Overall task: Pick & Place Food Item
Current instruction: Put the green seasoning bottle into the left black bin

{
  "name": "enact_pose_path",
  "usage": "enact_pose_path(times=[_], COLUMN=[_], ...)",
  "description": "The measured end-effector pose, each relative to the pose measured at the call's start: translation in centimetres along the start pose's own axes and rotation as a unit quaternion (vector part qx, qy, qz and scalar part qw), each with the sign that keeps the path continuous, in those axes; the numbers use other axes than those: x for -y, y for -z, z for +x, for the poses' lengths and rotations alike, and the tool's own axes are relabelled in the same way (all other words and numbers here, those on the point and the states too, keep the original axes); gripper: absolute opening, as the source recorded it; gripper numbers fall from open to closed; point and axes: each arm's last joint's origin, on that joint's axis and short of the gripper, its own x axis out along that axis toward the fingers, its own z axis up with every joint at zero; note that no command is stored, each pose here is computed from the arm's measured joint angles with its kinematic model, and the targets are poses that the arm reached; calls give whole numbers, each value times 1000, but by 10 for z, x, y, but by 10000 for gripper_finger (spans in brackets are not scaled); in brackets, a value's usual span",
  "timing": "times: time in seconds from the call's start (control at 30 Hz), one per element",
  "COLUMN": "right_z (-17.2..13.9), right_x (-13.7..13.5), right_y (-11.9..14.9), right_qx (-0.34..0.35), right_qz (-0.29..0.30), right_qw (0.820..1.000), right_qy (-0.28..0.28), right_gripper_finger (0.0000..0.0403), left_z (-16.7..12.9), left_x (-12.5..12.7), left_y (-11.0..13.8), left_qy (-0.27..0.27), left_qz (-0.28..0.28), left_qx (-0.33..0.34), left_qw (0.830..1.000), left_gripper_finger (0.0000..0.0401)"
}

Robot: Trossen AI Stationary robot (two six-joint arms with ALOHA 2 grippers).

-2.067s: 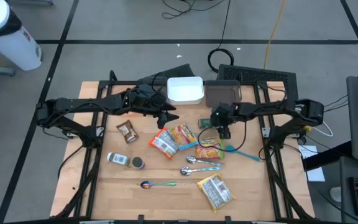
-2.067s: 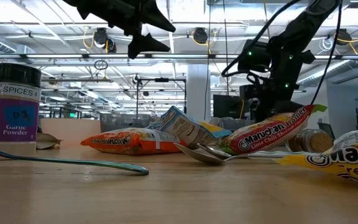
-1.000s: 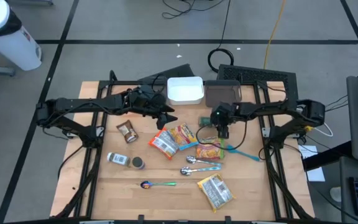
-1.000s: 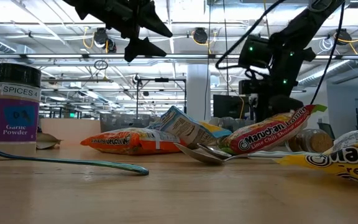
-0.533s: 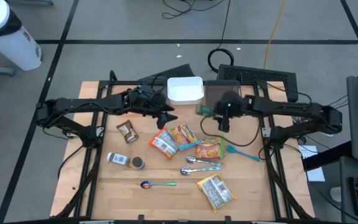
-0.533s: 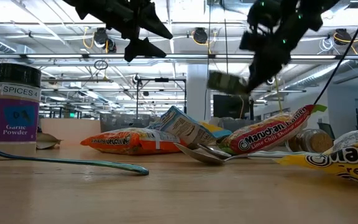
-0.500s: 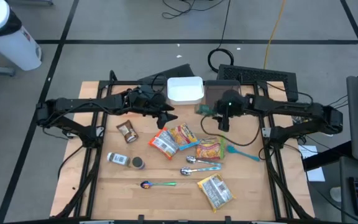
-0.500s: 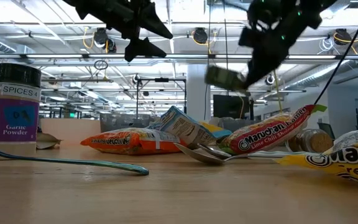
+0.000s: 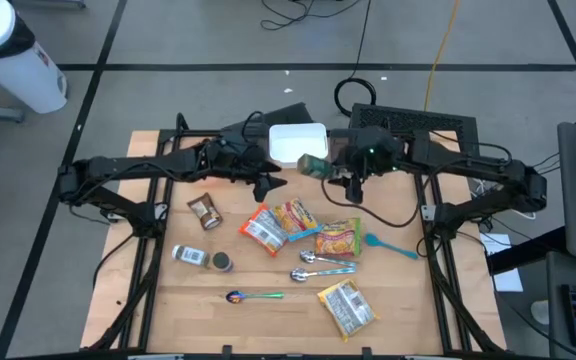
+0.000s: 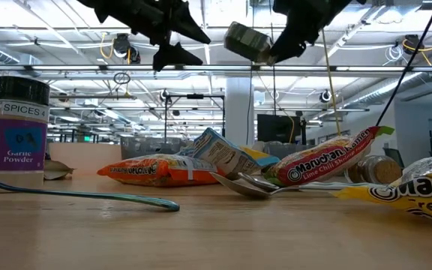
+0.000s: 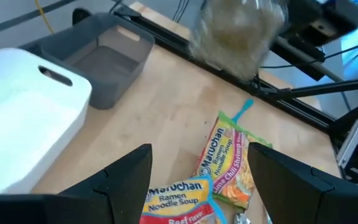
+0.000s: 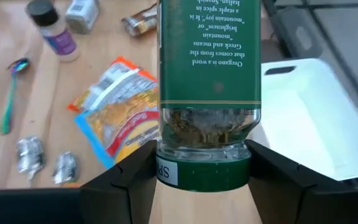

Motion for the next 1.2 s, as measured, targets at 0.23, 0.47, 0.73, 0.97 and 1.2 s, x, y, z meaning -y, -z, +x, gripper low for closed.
enact_pose_path(times=[0.23, 0.47, 0.73, 0.97, 1.2], right_z=[4, 14, 19, 20, 20], right_x=[-9, -16, -17, -21, -30], right_y=[-5, -12, -9, -11, -13], right_qx=[-42, -39, -63, -52, -47], right_qz=[-8, -21, -16, -23, -37], right_qw=[999, 999, 997, 998, 997], right_qy=[-20, -32, -36, -41, -52], right_gripper_finger=[198, 198, 198, 198, 198], left_z=[-23, -28, 0, 23, 35], left_x=[13, 31, 58, 68, 67], left_y=[-40, -72, -89, -87, -82], left_qy=[-44, -46, 9, 22, 25], left_qz=[102, 142, 179, 215, 215], left_qx=[-8, -52, -84, -130, -152], left_qw=[994, 987, 980, 968, 964], left_gripper_finger=[271, 271, 271, 271, 271])
